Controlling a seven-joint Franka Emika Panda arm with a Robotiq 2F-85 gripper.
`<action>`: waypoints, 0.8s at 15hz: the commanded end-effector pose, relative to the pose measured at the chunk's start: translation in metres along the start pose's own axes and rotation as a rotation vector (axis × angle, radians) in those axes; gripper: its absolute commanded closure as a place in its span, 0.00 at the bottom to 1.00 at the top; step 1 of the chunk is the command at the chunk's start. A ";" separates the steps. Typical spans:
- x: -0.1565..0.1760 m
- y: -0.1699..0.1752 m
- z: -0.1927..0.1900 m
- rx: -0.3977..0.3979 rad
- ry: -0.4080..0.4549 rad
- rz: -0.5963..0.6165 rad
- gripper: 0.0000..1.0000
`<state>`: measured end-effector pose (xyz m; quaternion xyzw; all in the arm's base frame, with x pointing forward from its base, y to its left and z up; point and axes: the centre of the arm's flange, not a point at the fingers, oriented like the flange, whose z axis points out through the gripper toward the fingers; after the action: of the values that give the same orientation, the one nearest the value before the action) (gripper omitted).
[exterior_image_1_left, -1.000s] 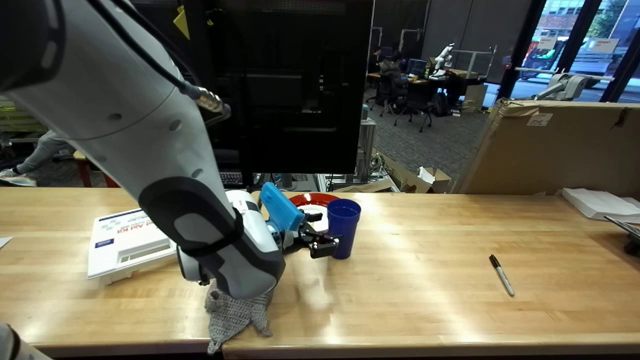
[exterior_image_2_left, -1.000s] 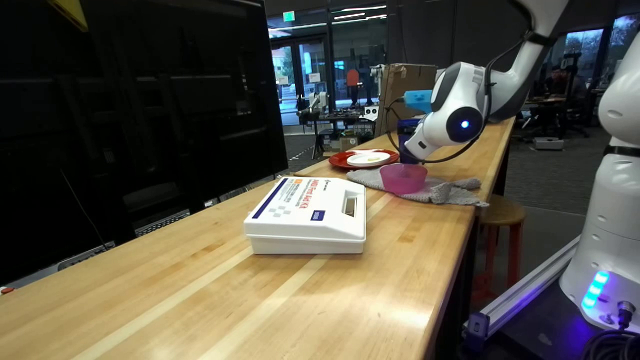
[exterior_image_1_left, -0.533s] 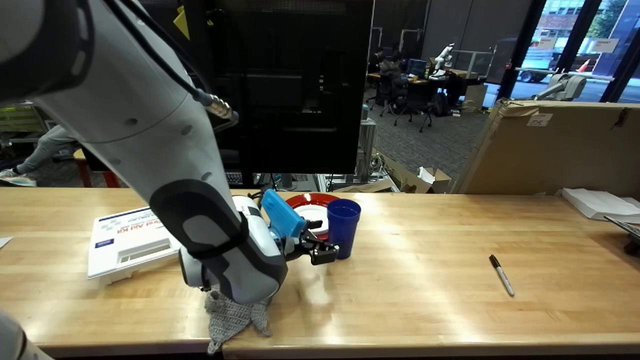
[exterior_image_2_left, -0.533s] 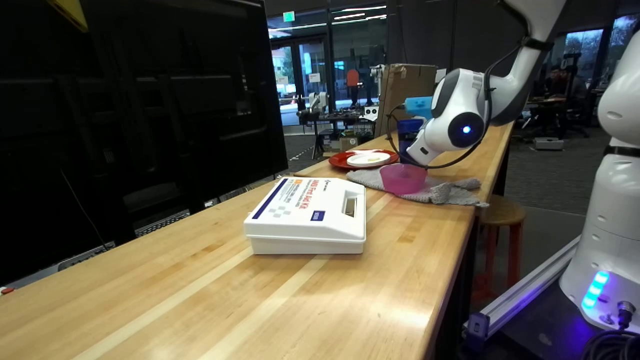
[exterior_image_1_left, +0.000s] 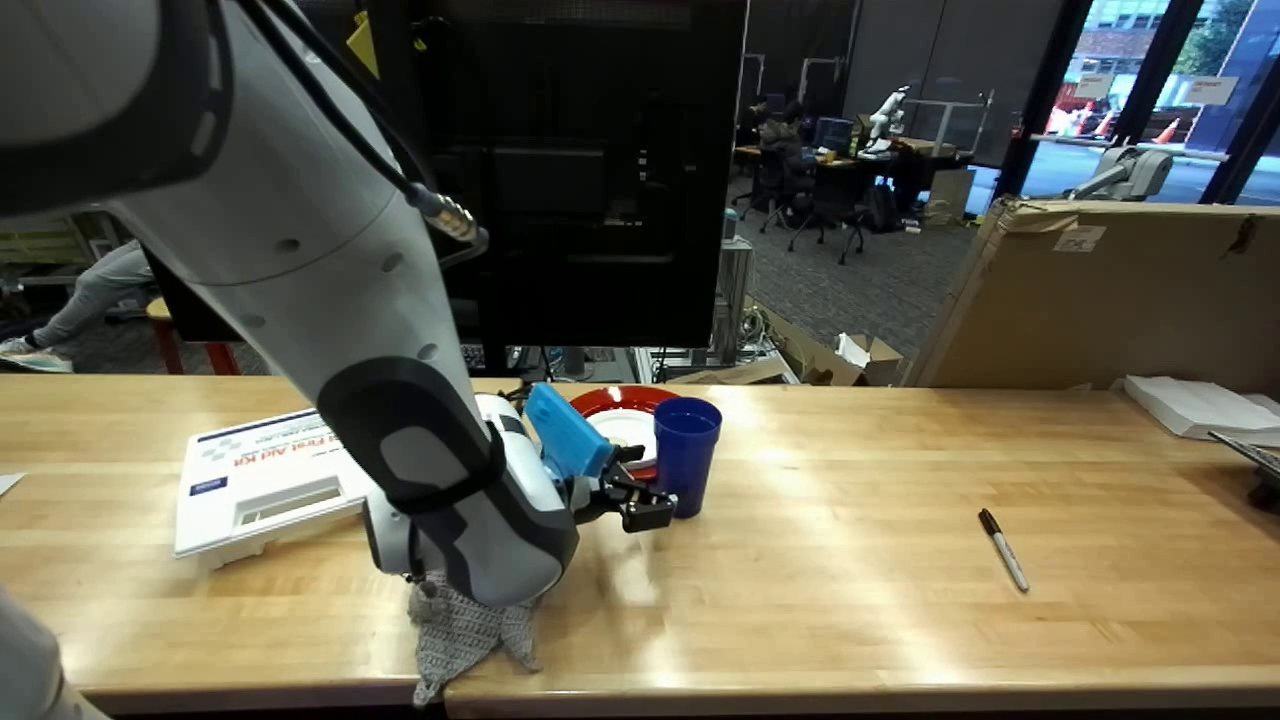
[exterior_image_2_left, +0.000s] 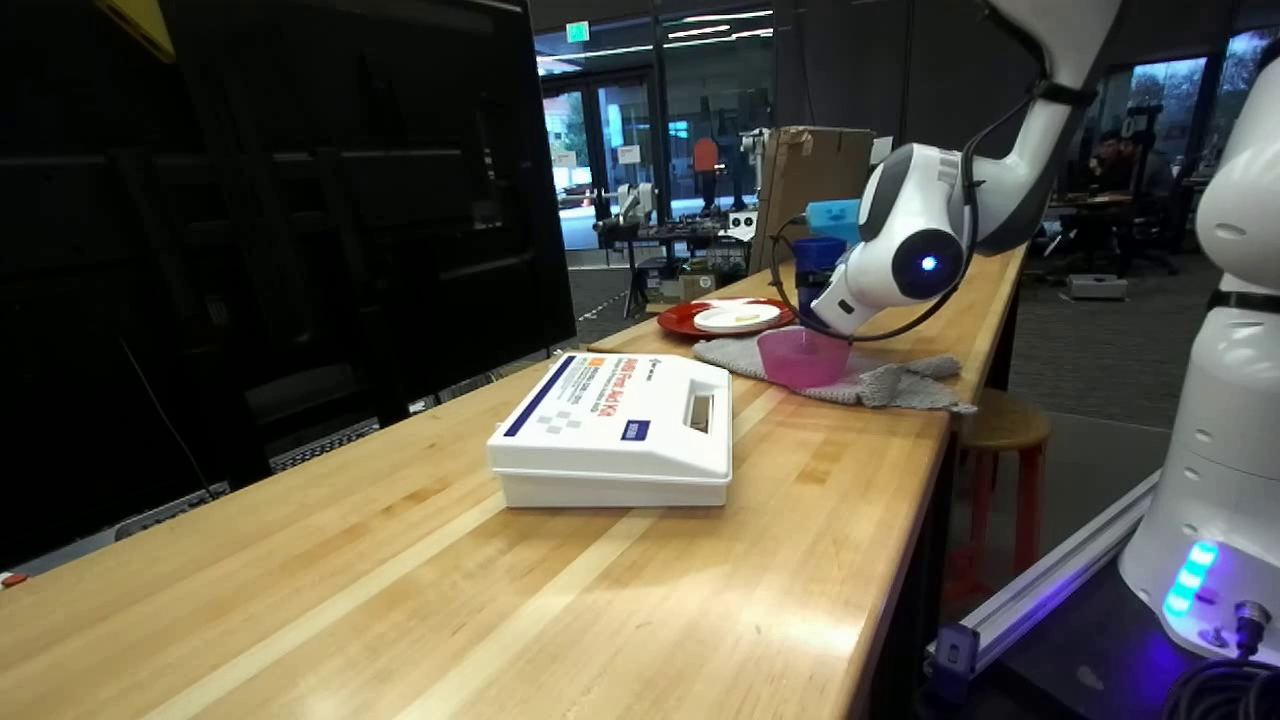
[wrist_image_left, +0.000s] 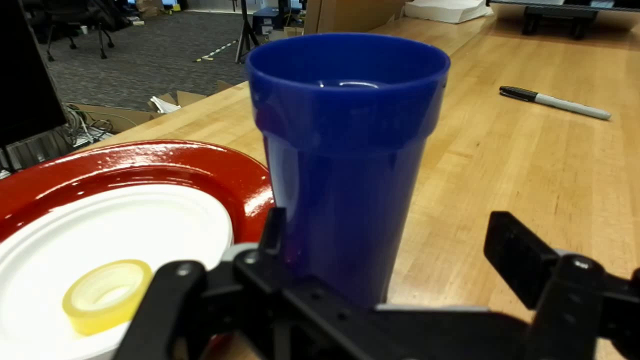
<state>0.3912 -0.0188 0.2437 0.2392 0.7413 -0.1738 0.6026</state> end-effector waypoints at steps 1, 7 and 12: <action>0.001 0.003 0.007 -0.025 -0.001 0.003 0.00; 0.003 0.007 0.014 -0.036 -0.003 -0.001 0.00; 0.001 0.010 0.018 -0.057 -0.012 0.000 0.00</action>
<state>0.4065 -0.0169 0.2396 0.2261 0.7437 -0.1672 0.6064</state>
